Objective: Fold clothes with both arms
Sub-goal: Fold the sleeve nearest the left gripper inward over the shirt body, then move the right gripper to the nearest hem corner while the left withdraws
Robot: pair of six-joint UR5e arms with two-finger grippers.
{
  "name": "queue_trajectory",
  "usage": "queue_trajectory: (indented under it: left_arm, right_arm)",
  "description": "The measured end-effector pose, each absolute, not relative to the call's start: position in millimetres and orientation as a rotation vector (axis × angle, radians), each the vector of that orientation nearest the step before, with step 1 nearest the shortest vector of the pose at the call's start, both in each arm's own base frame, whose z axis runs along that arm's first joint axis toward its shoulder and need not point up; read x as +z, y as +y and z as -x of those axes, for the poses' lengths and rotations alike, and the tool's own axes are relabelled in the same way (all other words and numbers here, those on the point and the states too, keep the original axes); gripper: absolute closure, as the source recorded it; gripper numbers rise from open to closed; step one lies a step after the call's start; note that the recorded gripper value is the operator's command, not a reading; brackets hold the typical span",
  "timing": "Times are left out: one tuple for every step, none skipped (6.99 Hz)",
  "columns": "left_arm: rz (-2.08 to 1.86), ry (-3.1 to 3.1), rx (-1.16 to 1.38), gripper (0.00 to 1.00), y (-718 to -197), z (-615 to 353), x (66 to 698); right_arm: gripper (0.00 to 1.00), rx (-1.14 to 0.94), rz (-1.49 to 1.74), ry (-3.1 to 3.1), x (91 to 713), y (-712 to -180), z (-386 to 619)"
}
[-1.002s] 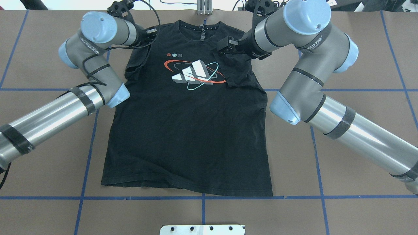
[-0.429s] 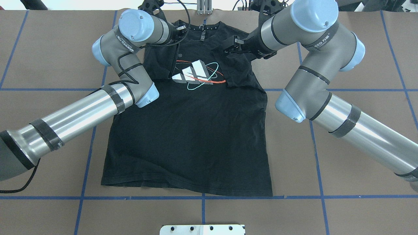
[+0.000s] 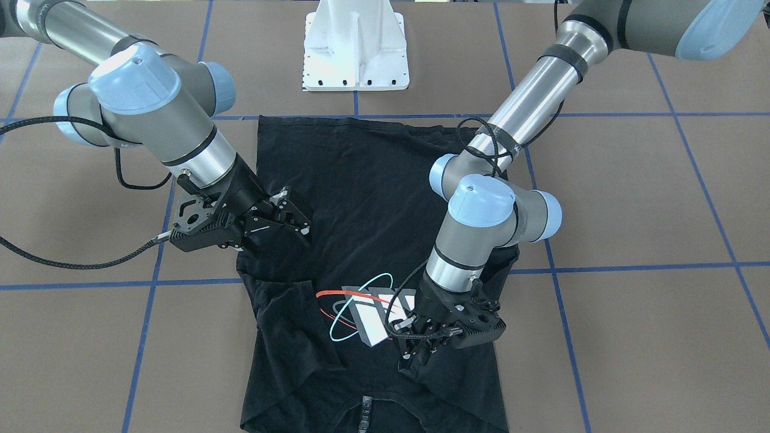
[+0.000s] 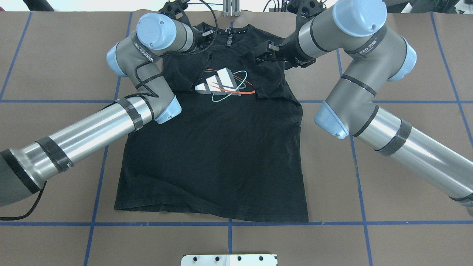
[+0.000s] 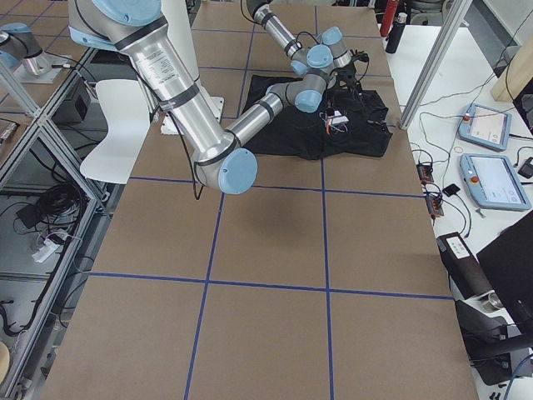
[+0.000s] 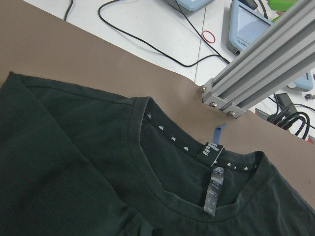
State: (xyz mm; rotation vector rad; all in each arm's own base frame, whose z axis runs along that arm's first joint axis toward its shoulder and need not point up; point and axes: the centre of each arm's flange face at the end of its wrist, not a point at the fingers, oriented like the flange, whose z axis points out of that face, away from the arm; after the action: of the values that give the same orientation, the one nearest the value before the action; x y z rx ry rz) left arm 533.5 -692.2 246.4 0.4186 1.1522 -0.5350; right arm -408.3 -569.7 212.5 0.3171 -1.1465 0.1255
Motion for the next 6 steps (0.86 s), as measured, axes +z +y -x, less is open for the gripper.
queue_trajectory:
  left_arm:
    - [-0.430, 1.173, -0.533, 0.00, -692, -528, 249]
    - [-0.442, 1.201, -0.525, 0.00, -688, -517, 253]
    - [-0.435, 1.235, -0.499, 0.00, -676, -498, 263]
    - [-0.396, 1.267, -0.461, 0.00, -659, -472, 277]
    - [-0.337, 1.280, -0.428, 0.00, -640, -444, 293]
    - [-0.284, 1.279, -0.405, 0.00, -618, -414, 308]
  right_arm:
    - [0.00, 0.125, -0.316, -1.147, 213, -570, 408]
    - [0.00, 0.126, -0.313, -1.149, 212, -569, 408]
    - [0.00, 0.127, -0.301, -1.154, 212, -566, 406]
    - [0.00, 0.127, -0.278, -1.160, 217, -558, 402]
    - [0.00, 0.136, -0.240, -1.168, 228, -545, 398]
    - [0.00, 0.157, -0.186, -1.176, 243, -527, 395]
